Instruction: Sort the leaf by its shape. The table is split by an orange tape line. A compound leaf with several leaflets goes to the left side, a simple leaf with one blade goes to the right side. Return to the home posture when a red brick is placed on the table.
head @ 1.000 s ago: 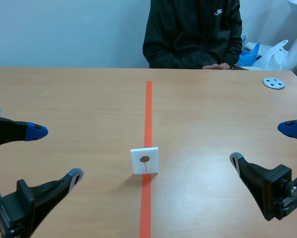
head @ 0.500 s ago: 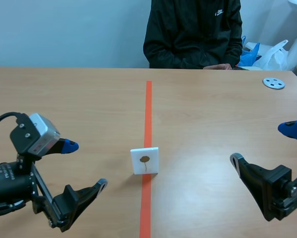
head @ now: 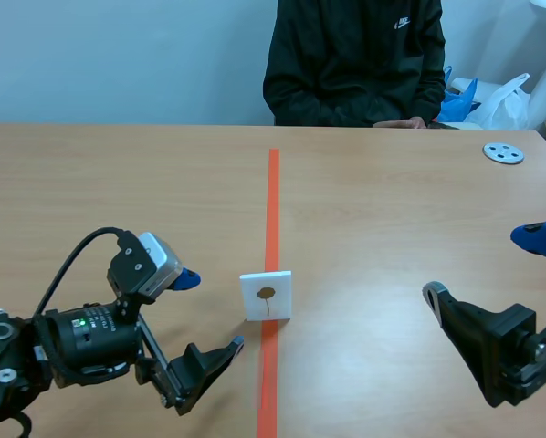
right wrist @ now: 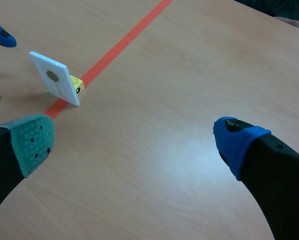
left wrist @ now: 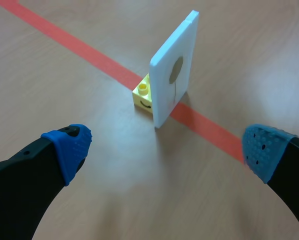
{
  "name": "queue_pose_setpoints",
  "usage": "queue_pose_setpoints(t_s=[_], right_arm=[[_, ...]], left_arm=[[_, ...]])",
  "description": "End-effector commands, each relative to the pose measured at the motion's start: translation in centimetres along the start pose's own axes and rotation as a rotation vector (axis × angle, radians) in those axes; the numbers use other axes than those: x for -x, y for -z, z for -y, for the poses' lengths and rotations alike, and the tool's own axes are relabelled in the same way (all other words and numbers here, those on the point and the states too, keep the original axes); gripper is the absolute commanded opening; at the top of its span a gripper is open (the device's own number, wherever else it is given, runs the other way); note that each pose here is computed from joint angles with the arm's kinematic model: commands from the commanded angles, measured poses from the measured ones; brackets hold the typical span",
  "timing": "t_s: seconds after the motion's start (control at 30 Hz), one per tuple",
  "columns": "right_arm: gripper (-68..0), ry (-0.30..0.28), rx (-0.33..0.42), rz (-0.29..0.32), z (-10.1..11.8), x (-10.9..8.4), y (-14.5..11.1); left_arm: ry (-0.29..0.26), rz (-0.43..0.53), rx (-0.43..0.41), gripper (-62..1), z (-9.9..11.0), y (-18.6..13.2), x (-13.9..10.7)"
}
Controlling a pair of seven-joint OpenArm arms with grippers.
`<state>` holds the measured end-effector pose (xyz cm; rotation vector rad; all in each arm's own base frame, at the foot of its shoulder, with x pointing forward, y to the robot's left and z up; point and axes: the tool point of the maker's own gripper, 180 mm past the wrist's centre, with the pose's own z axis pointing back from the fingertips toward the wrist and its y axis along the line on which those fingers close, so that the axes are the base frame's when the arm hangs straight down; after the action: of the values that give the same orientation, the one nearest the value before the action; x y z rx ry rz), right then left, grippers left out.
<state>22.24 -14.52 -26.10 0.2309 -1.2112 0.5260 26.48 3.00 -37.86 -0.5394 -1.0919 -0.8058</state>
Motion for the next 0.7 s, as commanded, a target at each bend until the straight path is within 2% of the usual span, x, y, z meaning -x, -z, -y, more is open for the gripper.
queue_pose_setpoints(t_s=[0.0,0.3,0.67], right_arm=[[0.4,-0.009,0.011,0.032,0.4,-0.9,0.1],[0.4,-0.012,0.011,0.03,0.4,-0.9,0.1],[0.4,-0.012,0.011,0.031,0.4,-0.9,0.1]], left_arm=[[0.012,0.055,0.007,1.4,0.1,0.7,-1.5],[0.029,0.068,-0.011,1.4,0.1,3.2,-1.0],[0.053,0.117,0.036,1.4,1.2,4.2,-1.9]])
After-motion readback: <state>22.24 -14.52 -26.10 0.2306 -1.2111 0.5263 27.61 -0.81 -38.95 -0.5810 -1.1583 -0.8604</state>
